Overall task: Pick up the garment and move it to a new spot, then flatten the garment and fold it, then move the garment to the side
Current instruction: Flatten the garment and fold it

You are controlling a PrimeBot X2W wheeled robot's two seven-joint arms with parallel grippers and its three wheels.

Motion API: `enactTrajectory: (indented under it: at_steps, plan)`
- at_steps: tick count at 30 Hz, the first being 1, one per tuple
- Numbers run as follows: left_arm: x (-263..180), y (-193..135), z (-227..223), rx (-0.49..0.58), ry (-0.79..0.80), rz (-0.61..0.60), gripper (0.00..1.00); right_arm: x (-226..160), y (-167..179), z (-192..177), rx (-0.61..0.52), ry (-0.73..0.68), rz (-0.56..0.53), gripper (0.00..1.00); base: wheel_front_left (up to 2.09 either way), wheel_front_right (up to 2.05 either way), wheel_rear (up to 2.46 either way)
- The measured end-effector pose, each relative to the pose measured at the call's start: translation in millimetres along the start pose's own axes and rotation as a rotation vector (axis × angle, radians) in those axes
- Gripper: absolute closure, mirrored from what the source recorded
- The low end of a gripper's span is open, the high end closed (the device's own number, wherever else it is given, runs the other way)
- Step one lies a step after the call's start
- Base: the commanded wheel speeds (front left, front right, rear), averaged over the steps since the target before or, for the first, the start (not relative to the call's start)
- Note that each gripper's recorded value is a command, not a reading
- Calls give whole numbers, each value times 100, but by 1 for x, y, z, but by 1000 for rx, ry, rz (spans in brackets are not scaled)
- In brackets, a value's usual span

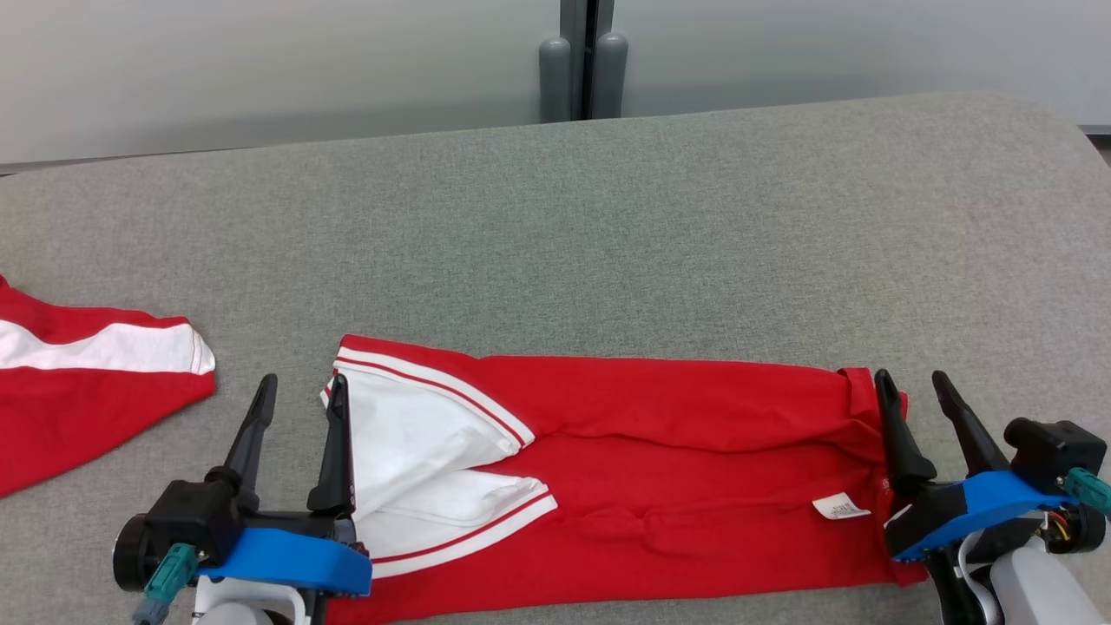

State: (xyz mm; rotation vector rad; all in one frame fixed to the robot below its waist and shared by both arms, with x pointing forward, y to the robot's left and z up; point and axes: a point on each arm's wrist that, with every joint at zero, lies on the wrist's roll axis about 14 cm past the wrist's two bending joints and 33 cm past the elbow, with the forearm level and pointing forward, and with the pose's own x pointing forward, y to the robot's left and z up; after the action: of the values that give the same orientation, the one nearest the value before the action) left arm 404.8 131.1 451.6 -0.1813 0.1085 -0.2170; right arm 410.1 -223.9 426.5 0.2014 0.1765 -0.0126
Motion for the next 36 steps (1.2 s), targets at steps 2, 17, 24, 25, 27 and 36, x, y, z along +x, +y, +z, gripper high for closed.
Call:
enactTrajectory:
  at_steps: [2,17,24,25,27,36]
  plan:
    - [-1,3,11,19,-42,24,0,-1,-3,-6,-2,20,-10,0,0,0,0]
    - [-17,46,32,113,-122,225,0,-6,-10,-67,11,229,-52,0,0,0,0]
    - [-23,57,27,138,-104,266,0,-8,-8,-78,21,267,-53,31,0,0,0]
    - [-24,57,27,138,-103,269,0,-8,-6,-80,23,273,-50,57,0,0,0]
    - [-25,58,27,142,-101,271,0,-9,-1,-83,22,283,-37,100,0,0,0]
    - [-26,59,24,141,-92,276,0,-11,-4,-77,36,279,-35,100,0,0,0]
